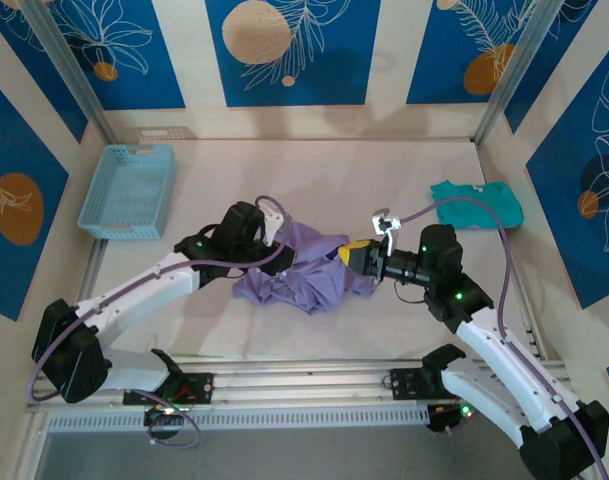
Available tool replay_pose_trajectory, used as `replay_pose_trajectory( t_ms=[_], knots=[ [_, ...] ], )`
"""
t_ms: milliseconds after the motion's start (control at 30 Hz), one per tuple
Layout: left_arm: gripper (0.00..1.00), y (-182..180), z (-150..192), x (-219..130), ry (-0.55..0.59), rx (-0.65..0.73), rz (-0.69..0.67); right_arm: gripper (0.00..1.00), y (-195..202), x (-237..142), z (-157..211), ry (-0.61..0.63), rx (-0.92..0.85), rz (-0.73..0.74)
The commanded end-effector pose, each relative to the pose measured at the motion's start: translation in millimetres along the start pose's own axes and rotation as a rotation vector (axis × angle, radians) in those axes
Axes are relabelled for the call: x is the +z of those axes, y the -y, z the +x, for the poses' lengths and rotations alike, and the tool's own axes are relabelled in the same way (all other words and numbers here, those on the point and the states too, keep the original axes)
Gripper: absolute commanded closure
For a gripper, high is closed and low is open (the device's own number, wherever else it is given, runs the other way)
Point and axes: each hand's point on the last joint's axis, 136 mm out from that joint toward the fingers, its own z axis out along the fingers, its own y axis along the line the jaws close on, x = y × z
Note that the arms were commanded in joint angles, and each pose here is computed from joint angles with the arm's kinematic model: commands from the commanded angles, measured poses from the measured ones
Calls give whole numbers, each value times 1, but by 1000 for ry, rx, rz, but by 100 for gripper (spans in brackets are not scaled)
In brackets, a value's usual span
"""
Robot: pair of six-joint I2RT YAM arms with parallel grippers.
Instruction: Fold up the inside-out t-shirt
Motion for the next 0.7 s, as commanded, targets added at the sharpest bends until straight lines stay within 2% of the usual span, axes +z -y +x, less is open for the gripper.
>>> replay_pose_trajectory(
  t_ms=[0,33,133,333,567,667],
  knots=[
    [81,24,-9,-1,28,-25,151,100,-3,-5,1,2,-18,-6],
    [82,25,-8,0,26,-26,159,100,-3,-6,1,6,-18,-4],
    [68,19,-6,-1,23,-14,125,100,-2,-7,0,11,-17,0],
    [53,7,9,-2,-6,17,67,100,-1,-8,-4,17,-17,11],
    [43,12,15,0,-14,20,111,100,-2,-8,-7,22,-15,10],
    [44,11,14,4,-15,26,109,100,-3,-8,-7,22,-15,6]
  ],
)
